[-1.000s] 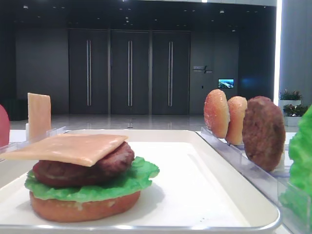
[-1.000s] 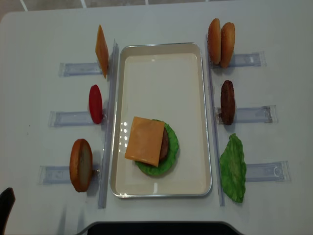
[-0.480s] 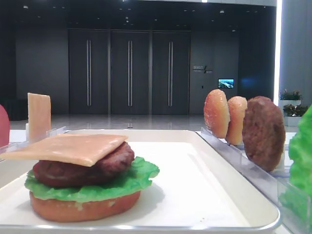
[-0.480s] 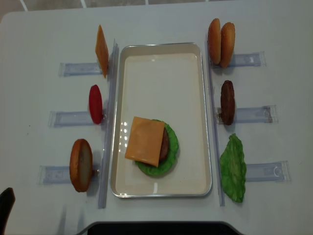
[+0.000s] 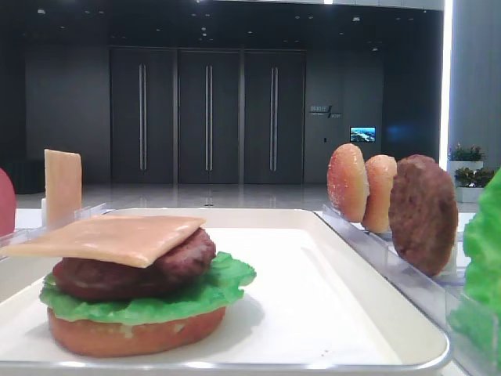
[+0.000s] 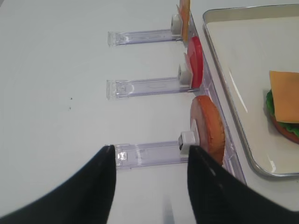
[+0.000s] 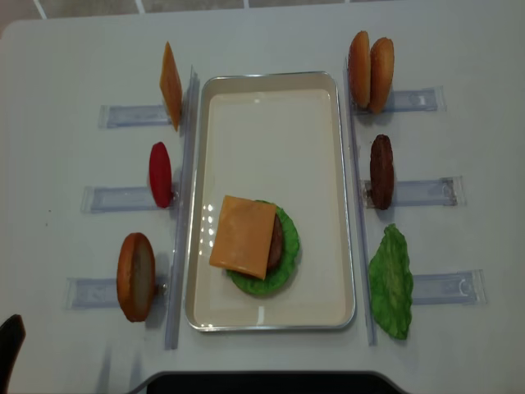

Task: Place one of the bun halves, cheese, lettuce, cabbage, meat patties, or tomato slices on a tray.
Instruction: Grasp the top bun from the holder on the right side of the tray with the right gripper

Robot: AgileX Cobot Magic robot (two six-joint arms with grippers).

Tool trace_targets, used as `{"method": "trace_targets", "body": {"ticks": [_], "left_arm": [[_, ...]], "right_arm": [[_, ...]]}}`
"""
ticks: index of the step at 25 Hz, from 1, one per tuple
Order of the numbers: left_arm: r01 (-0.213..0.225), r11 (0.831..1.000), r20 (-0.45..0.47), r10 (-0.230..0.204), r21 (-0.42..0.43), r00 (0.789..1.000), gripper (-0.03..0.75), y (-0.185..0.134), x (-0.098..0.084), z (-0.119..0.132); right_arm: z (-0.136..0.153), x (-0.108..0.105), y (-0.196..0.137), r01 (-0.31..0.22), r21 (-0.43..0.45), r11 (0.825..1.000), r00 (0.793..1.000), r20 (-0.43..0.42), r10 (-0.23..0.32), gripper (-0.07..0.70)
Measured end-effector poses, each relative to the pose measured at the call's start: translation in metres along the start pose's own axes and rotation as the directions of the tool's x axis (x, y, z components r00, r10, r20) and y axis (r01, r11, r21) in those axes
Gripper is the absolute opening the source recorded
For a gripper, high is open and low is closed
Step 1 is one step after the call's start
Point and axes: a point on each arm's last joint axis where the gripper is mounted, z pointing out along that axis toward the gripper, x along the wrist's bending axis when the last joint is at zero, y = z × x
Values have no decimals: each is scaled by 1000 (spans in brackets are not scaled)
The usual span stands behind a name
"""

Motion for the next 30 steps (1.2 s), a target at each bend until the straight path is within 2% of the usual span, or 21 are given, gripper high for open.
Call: {"method": "trace_targets", "body": {"ticks": [2,8,11,12,18,23,26,30], "left_arm": [[0,1000,0,0,0,1000,380,0,0,0],[0,1000,0,0,-1,1000,380,0,0,0],[0,1000,0,0,-1,1000,380,0,0,0],[0,1000,0,0,-1,1000,380,0,0,0],[0,1000,1,0,-1,1000,380,0,0,0],[0,1000,1,0,-1,1000,380,0,0,0],[0,1000,1,0,-1,1000,380,0,0,0],[0,1000,1,0,-1,1000,380,0,0,0]], "right_arm": [[12,-1,12,-2,76,997,1000,-6,2,239],[52,-6,74,-12,196,981,1000,-22,17,241],[81,-8,110,-21,272,962,999,-35,32,241],[97,-9,123,-21,315,949,999,-38,35,241],[159,-13,188,-29,385,922,997,-53,53,241],[205,-15,219,-8,479,878,996,-76,50,241],[224,-14,233,7,509,861,992,-109,57,242],[240,-13,247,16,532,847,990,-129,62,241]]}}
